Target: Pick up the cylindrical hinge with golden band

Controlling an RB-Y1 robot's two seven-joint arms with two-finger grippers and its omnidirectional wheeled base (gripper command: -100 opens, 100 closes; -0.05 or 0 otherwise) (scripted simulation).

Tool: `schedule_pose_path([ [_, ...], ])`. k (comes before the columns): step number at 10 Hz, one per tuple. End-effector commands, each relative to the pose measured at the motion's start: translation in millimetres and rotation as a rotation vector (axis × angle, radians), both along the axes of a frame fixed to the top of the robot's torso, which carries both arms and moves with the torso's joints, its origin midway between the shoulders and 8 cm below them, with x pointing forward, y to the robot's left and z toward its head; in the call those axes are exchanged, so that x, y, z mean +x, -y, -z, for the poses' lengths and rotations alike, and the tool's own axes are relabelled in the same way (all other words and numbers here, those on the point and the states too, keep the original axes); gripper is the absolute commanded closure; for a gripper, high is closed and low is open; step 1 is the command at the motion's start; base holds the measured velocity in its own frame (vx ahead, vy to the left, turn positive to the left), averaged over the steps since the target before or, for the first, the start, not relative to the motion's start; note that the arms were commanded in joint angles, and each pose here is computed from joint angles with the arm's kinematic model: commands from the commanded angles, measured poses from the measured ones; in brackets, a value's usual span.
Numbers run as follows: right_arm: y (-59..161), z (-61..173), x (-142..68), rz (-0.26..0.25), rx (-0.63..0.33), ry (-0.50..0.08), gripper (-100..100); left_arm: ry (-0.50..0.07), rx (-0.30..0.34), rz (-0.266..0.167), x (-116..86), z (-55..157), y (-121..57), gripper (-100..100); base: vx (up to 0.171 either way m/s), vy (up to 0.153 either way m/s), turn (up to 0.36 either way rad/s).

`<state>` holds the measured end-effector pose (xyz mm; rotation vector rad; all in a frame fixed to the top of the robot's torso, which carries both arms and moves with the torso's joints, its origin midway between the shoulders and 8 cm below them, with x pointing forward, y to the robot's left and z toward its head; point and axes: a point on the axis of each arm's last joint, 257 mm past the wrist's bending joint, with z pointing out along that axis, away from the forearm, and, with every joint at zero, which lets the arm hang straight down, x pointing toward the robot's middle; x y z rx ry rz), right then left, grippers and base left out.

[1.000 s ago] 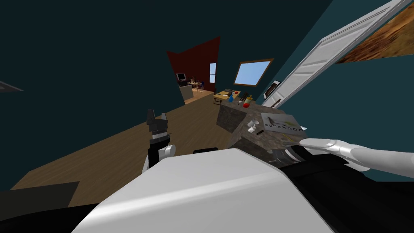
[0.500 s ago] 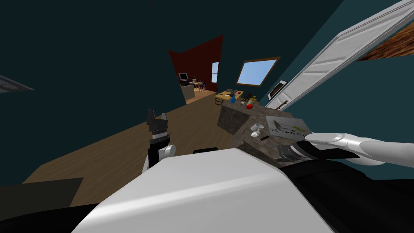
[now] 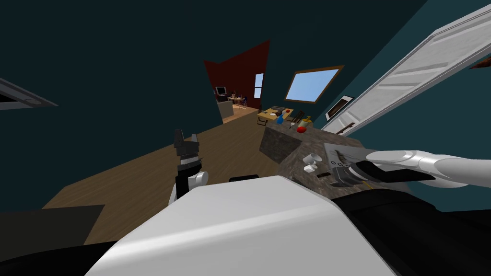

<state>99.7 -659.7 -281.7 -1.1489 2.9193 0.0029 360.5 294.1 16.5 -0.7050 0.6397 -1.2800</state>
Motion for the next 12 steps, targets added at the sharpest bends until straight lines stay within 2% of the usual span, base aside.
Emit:
schedule_pose_path([
  [1,0.0,0.0,0.0,0.000,0.000,0.000,0,0.000,0.000,0.000,0.0,0.0,0.0,0,0.011,-0.003,-0.002],
  [2,1.9,5.3,-2.9,-0.014,0.018,0.004,-100,0.000,0.000,0.000,0.0,0.0,0.0,0,0.025,0.023,0.042],
  [3,13.1,0.8,-3.5,-0.005,-0.007,0.007,-100,0.000,0.000,0.000,0.0,0.0,0.0,0,0.026,0.032,0.017],
  [4,7.5,9.2,-6.7,-0.024,0.027,0.009,-100,0.000,0.000,0.000,0.0,0.0,0.0,0,0.028,0.045,0.031],
  [5,19.7,4.2,-7.8,-0.012,0.000,0.011,-100,0.000,0.000,0.000,0.0,0.0,0.1,0,0.024,0.038,0.017],
  [6,15.6,12.1,-11.7,-0.028,0.029,0.013,-100,0.000,0.000,0.000,0.0,0.0,0.0,0,0.024,0.034,0.042],
  [8,34.6,3.8,-14.5,-0.009,-0.014,0.015,-100,0.000,0.000,0.000,0.0,0.0,0.0,0,0.017,0.023,0.005],
  [10,31.8,11.4,-19.5,-0.021,0.012,0.017,-100,0.000,0.000,0.000,0.0,0.0,0.0,0,0.014,0.017,0.020],
  [11,45.1,5.2,-22.2,-0.006,-0.018,0.017,-100,0.000,0.000,0.000,0.0,0.0,0.0,0,0.027,0.029,0.019],
  [12,46.3,4.6,-22.5,-0.004,-0.021,0.017,-100,0.000,0.000,0.000,0.0,0.0,0.0,0,0.011,0.012,-0.008],
])
